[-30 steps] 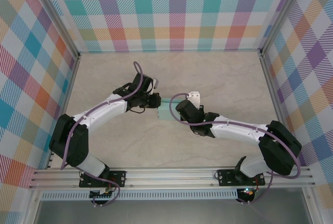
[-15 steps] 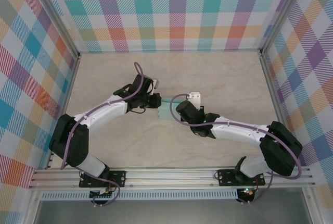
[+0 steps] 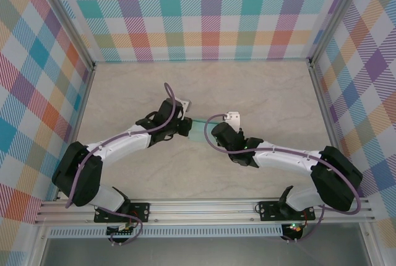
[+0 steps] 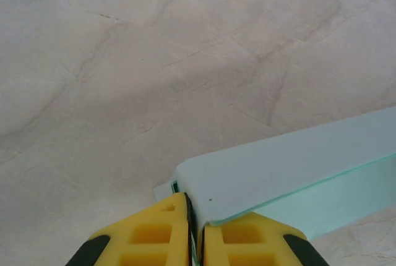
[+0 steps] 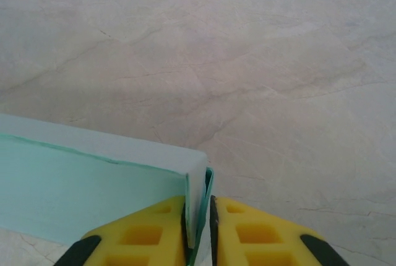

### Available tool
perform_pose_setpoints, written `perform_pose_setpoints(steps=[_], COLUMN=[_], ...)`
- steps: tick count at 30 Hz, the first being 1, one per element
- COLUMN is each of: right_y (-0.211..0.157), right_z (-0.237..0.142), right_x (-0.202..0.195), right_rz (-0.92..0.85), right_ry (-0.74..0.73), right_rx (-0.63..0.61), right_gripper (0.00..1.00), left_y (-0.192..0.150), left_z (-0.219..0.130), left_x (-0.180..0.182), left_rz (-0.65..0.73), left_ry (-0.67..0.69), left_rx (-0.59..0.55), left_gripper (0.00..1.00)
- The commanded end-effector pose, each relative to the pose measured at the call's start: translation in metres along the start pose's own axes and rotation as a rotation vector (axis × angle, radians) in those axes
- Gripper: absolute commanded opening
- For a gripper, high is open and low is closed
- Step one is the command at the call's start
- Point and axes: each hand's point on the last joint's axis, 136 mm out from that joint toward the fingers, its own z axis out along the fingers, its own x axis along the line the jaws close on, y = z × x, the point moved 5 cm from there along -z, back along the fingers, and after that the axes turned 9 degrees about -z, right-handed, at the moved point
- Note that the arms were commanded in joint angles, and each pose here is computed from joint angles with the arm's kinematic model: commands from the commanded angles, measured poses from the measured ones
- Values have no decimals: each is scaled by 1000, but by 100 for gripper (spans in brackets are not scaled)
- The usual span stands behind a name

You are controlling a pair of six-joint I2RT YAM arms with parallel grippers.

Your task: Fold the paper box

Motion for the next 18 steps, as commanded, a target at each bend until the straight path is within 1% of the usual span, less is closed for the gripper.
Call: perform_pose_setpoints(steps=[1, 4, 7, 11, 13, 15, 18], right_y=[-49, -45, -37, -25, -23, -15, 2], right_z=[1, -4, -13, -34, -46, -56, -68], right_x=[-8, -11, -14, -25, -33, -36, -31], right_rz=[-98, -65, -28, 51, 102, 142, 161], right_ry=[-1, 1, 3, 3, 7, 60, 157], right_rx=[194, 185, 176, 164, 186, 216, 210], right_gripper=[23, 27, 34, 49, 55, 59, 59], left_y=[-46, -46, -45, -47, -48, -48, -48], left_z=[11, 13, 15, 17, 18, 18, 19], left_x=[13, 17, 19, 21, 22, 22, 22], left_rz=[42, 44, 51, 61, 54, 46, 36], left_ry=[77, 103, 123, 133, 134, 128, 130], left_rx=[137, 107, 100, 104, 103, 98, 99], left_gripper=[10, 9, 9, 9, 9, 9, 9])
